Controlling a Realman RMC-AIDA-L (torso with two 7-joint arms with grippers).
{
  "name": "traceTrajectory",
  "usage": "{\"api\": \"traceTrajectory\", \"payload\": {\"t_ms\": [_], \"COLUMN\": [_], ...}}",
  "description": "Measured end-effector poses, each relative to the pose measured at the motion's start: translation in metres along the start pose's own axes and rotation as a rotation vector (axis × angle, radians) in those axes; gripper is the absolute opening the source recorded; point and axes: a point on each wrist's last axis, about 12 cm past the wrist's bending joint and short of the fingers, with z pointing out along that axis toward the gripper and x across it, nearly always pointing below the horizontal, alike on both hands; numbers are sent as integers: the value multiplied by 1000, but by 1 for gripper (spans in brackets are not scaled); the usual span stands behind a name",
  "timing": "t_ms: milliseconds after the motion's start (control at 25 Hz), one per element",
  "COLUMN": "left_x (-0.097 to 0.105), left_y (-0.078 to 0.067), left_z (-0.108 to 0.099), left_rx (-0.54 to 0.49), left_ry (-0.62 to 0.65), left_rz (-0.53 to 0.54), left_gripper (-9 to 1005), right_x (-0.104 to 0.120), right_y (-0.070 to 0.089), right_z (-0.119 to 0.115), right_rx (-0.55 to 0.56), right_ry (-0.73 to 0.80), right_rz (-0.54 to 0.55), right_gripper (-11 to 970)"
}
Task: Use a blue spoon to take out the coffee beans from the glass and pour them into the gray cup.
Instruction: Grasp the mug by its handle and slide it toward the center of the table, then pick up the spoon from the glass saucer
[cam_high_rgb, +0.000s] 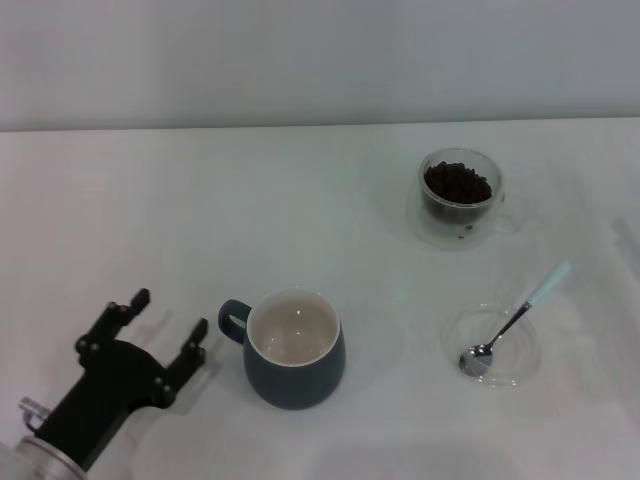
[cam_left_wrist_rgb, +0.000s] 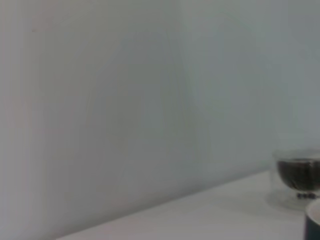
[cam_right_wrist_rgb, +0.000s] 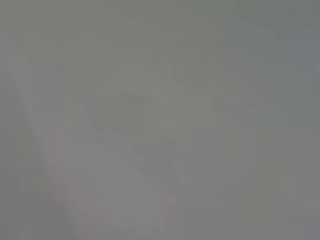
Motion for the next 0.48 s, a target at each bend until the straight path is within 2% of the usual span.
{"api": "traceTrajectory", "payload": {"t_ms": [480], "left_x": [-5], "left_y": [9], "left_z": [-8], "left_rx": [-103], "left_ry": [-62], "left_rz": [-89], "left_gripper": [741], "right_x": [-9], "right_y": [-18], "right_z": [-9], "right_rx": [0], "right_ry": [89], "right_rz": [201], "right_gripper": [871]}}
